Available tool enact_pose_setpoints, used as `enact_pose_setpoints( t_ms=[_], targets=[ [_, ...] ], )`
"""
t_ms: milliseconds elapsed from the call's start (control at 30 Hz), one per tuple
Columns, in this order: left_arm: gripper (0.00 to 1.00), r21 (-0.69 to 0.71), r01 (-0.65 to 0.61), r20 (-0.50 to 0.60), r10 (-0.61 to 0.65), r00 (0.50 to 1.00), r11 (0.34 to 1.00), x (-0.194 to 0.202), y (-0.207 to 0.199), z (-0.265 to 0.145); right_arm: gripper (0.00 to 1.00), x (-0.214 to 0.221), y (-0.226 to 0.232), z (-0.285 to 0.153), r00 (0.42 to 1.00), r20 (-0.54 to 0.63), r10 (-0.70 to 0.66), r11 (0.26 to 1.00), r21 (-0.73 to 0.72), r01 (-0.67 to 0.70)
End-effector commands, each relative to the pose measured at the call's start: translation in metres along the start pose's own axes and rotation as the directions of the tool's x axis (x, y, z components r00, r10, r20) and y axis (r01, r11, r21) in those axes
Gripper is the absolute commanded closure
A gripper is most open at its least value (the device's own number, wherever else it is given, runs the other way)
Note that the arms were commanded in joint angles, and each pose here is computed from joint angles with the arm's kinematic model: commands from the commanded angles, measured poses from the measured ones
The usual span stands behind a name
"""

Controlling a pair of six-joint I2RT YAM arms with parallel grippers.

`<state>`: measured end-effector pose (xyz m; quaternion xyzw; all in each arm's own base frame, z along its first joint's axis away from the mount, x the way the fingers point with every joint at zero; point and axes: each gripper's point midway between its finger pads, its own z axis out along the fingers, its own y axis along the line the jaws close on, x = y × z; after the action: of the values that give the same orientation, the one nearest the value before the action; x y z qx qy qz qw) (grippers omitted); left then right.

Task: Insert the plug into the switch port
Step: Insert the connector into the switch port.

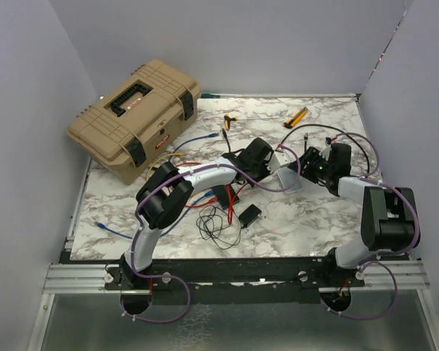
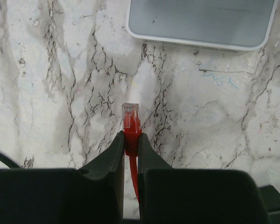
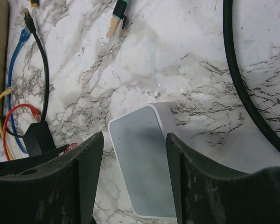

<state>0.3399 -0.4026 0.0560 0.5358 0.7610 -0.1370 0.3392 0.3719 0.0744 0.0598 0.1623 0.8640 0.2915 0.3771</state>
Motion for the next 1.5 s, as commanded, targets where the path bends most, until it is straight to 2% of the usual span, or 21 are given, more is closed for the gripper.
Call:
enact_pose_setpoints(
  t_ms=[0,400,767,1467],
  targets=[
    [1.0,-0.017,-0.033,-0.038,0.033,0.999,0.999,0.003,0.0,0.011,0.41,0.001,-0.011,0.007,0.999,-0.023,0.029,0.998,0.05,-0.028],
    [1.0,-0.005,-0.073,-0.055,0.072,0.996,0.997,-0.004,-0.018,0.028,0.45,0.008,-0.023,0.011,0.998,-0.051,0.035,0.995,0.099,-0.03],
    [1.0,-0.066,-0.075,-0.113,0.067,0.991,0.995,0.001,-0.01,0.037,0.47,0.018,-0.024,0.018,0.994,-0.092,0.052,0.996,0.076,-0.045],
    [1.0,-0.068,-0.104,-0.093,0.098,0.991,0.992,-0.015,-0.017,0.049,0.48,0.024,-0.025,0.023,0.99,-0.122,0.065,0.996,0.061,-0.058]
  ],
)
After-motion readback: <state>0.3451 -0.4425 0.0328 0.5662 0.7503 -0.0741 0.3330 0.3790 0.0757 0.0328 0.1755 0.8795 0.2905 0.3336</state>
